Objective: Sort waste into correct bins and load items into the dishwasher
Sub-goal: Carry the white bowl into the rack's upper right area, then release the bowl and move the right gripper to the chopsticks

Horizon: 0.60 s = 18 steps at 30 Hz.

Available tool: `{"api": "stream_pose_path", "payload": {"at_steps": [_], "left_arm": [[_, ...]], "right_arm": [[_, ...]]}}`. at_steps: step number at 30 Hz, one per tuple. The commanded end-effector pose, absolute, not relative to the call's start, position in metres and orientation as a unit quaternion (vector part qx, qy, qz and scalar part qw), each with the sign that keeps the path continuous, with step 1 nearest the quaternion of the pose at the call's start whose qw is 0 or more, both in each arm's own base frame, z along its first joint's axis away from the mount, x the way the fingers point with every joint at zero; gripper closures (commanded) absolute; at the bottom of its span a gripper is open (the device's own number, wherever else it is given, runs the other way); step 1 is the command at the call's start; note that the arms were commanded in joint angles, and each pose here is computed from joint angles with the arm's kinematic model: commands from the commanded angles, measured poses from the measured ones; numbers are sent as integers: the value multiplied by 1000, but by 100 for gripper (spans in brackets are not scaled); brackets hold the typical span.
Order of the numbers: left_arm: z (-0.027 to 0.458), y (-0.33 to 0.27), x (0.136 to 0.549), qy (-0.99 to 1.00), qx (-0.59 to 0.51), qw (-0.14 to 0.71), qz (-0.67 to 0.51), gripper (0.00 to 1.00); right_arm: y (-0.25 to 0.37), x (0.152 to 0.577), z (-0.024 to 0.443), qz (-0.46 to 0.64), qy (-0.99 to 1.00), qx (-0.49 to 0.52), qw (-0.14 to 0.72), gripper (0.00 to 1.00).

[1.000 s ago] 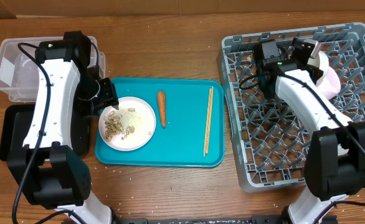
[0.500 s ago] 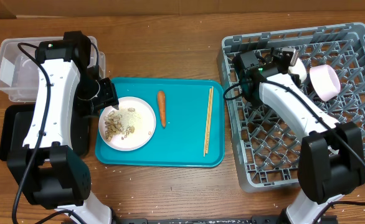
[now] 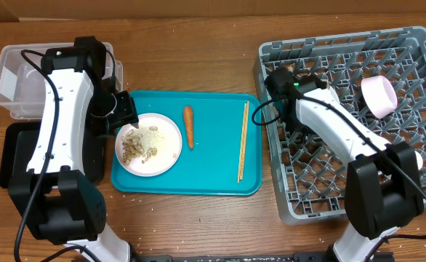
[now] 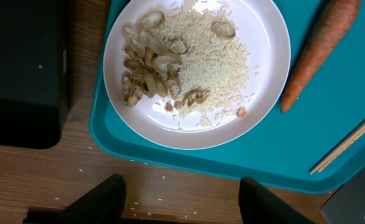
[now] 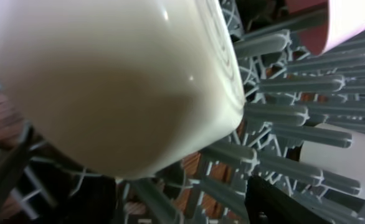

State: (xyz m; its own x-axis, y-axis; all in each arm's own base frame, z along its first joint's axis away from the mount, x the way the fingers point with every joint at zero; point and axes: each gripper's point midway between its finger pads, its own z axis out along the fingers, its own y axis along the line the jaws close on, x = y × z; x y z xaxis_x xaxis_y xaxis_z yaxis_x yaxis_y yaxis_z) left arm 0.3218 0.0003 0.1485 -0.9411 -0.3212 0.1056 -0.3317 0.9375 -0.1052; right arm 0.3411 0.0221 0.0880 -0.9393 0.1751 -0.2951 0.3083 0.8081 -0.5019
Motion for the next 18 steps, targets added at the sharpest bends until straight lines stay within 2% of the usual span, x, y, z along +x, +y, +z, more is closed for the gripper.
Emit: {"api": "stream_pose_path", "payload": {"at_steps": [1, 5, 6, 8, 9, 12, 14, 18], "left_arm": [[156, 2, 324, -985, 161, 29, 59, 40], [156, 2, 324, -985, 161, 29, 59, 39], [156, 2, 324, -985, 161, 29, 59, 39], [156, 2, 324, -985, 161, 29, 59, 39], [156, 2, 324, -985, 161, 29, 59, 39], [156, 2, 324, -985, 161, 29, 59, 39], [156, 2, 324, -985, 161, 29, 59, 39], [156, 2, 324, -985, 161, 28, 59, 39]], "right_arm": [[34, 346, 122, -227, 951, 147, 153, 30], [40, 347, 159, -183, 951, 155, 195, 20], [41, 347, 170, -170, 950, 160, 209, 16], [46, 346, 190, -139, 949, 164, 231, 3], [53, 346, 200, -113, 952, 150, 242, 0], [90, 345, 221, -9, 965, 60, 255, 0], [134, 336, 236, 112, 962, -11, 251, 1], [170, 325, 239, 201, 953, -44, 221, 8]]}}
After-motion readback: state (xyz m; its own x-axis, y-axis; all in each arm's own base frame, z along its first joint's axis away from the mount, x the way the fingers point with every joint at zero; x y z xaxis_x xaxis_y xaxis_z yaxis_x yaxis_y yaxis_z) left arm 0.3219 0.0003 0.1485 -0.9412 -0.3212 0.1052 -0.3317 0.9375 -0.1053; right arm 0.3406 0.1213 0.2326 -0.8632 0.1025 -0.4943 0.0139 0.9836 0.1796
